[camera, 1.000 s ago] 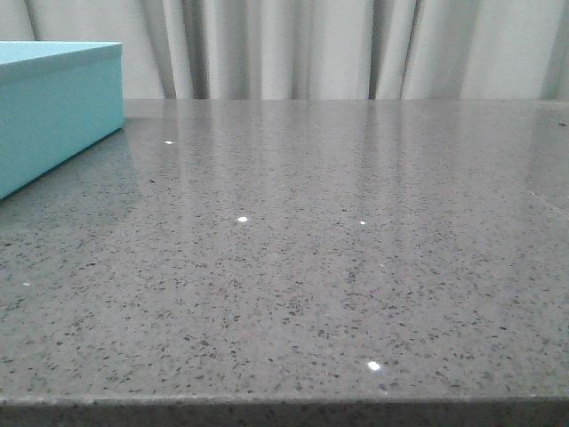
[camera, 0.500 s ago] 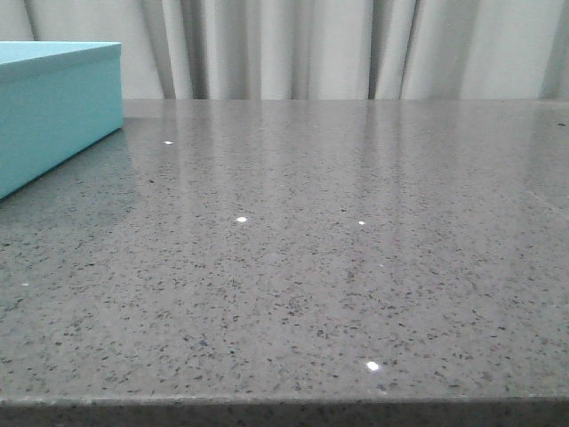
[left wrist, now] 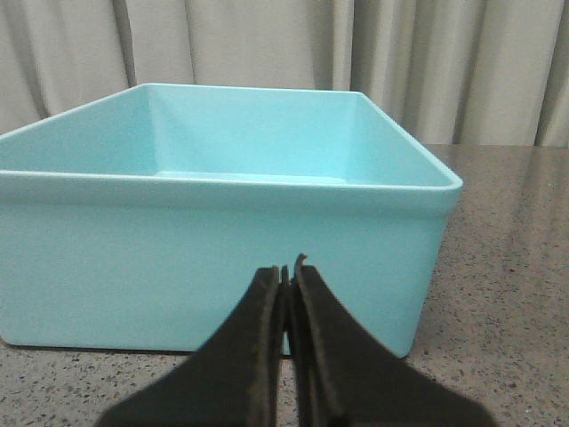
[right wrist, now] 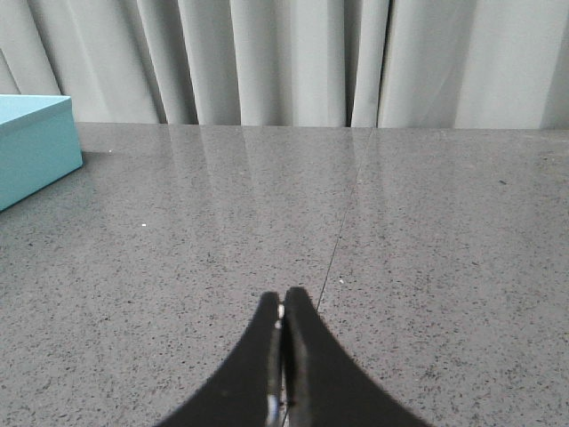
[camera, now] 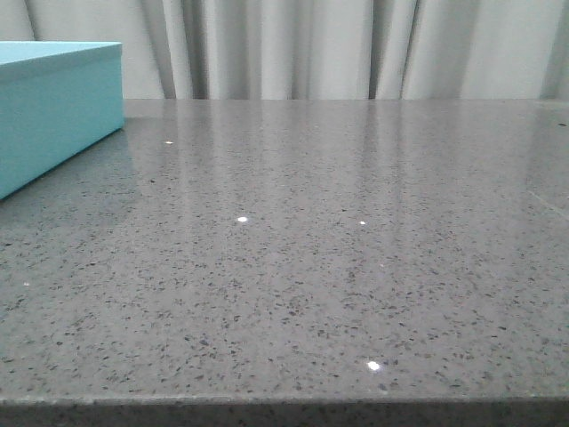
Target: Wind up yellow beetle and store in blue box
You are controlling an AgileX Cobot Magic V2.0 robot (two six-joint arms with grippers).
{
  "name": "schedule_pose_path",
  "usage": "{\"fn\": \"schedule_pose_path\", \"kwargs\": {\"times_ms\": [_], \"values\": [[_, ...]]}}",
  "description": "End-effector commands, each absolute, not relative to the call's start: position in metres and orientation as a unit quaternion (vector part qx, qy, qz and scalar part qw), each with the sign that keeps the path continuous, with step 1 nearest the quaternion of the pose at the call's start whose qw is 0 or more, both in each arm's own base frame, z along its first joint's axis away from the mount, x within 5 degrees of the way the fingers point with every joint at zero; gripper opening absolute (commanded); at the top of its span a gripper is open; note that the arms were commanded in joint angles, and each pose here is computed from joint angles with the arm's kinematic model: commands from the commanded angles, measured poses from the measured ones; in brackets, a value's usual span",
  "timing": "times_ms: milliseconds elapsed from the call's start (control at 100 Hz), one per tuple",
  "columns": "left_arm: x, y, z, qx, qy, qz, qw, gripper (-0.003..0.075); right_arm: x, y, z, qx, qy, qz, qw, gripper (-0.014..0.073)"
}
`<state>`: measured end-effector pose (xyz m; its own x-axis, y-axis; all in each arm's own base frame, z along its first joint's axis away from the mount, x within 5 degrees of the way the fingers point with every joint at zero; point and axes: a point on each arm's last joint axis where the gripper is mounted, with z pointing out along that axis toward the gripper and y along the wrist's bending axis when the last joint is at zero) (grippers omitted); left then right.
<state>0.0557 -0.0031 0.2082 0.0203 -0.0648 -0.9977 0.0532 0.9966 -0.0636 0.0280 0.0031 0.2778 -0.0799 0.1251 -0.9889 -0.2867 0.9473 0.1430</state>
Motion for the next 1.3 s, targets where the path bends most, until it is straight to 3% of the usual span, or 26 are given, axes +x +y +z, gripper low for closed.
{"fn": "schedule_pose_path", "kwargs": {"times_ms": [0,640,810,980,1290], "values": [[0.055,-0.003,0.202,-0.009,0.677,-0.049,0.734,-0.002,0.023,0.002,0.293,-0.063,0.675,0.157,0.718,-0.0069],[0.055,-0.003,0.202,-0.009,0.677,-0.049,0.734,-0.002,0.026,0.003,0.288,-0.058,0.67,0.151,0.725,-0.0069],[0.055,-0.003,0.202,-0.009,0.677,-0.049,0.734,-0.002,0.035,0.007,0.276,-0.016,0.624,0.156,0.766,-0.0069],[0.055,-0.003,0.202,-0.009,0.677,-0.049,0.734,-0.002,0.042,0.006,0.259,0.008,0.571,0.112,0.813,-0.0069],[0.055,-0.003,0.202,-0.009,0.677,-0.049,0.734,-0.002,0.053,0.001,0.222,0.048,0.625,0.069,0.776,-0.0069]]}}
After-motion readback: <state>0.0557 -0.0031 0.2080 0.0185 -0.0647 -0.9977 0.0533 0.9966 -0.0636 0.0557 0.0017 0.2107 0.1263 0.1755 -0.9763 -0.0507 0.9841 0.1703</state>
